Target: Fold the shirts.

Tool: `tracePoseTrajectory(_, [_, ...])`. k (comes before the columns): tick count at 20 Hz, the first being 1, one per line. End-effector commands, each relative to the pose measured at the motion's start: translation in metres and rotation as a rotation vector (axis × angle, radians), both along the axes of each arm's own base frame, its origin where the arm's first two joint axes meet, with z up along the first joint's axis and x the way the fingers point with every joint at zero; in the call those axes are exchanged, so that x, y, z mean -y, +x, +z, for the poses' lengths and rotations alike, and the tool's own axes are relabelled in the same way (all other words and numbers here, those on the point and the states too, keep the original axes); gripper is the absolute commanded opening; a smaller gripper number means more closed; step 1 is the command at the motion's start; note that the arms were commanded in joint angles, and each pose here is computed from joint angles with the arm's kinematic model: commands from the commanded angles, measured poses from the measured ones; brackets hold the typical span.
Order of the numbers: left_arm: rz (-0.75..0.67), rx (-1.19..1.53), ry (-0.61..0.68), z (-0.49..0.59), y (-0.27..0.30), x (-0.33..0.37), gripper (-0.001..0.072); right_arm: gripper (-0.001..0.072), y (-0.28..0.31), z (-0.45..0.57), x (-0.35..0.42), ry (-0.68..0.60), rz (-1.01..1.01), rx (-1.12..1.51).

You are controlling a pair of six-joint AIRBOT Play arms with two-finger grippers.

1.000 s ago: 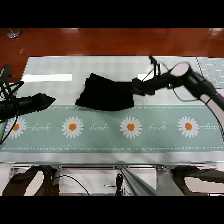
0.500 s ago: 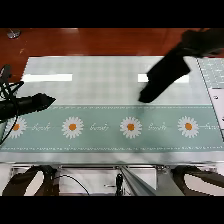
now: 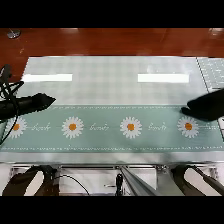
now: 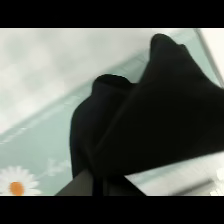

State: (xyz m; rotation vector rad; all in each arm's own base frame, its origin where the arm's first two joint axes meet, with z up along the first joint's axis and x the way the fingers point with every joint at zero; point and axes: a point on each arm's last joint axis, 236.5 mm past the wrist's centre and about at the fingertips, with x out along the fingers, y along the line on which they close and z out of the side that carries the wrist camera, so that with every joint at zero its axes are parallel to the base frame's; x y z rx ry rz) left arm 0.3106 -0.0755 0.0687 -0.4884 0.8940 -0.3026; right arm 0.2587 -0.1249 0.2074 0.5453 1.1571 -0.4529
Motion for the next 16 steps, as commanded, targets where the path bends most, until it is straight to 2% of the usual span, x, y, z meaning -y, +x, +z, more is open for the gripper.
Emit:
tracePoseTrajectory(1, [0.005,0.005,0.001,0.0,0.001,-0.001,0.0022,0.0031,-0.113,-0.046,0.052,-0.092,-0.329,-0.248])
tracePoseTrajectory(3, [0.016,0.018,0.002,0.002,0.005,-0.003,0.0022,0.0031,-0.179,-0.07,0.066,-0.164,-0.454,-0.423])
tracePoseTrajectory(5, [0.023,0.026,0.001,0.003,0.007,-0.003,0.0022,0.0032,-0.202,-0.09,0.062,-0.18,-0.532,-0.426])
tracePoseTrajectory(6, [0.027,0.031,-0.001,0.004,0.008,-0.004,0.0022,0.0105,-0.209,-0.101,0.059,-0.186,-0.573,-0.412])
tracePoseTrajectory(7, [0.03,0.034,-0.001,0.005,0.009,-0.004,0.0022,0.0427,-0.215,-0.11,0.057,-0.194,-0.602,-0.411])
tracePoseTrajectory(8, [0.034,0.038,-0.002,0.006,0.01,-0.005,0.0022,0.064,-0.216,-0.116,0.059,-0.205,-0.597,-0.408])
tracePoseTrajectory(10, [0.074,0.068,-0.024,0.012,0.018,-0.007,0.0022,0.0624,-0.203,-0.113,0.069,-0.223,-0.582,-0.362])
tracePoseTrajectory(12, [0.143,0.105,-0.106,0.028,0.031,-0.007,0.0024,0.0611,-0.157,-0.101,0.076,-0.196,-0.523,-0.206])
tracePoseTrajectory(13, [0.164,0.138,-0.143,0.039,0.041,-0.006,0.0022,0.0516,-0.112,-0.087,0.073,-0.163,-0.447,-0.061])
tracePoseTrajectory(15, [0.105,0.2,-0.138,0.069,0.062,0.004,0.0021,0.0124,-0.007,-0.046,0.042,-0.04,-0.245,0.269])
tracePoseTrajectory(16, [0.034,0.215,-0.135,0.091,0.074,0.016,0.0021,0.0031,0.043,-0.021,0.012,0.025,-0.111,0.417])
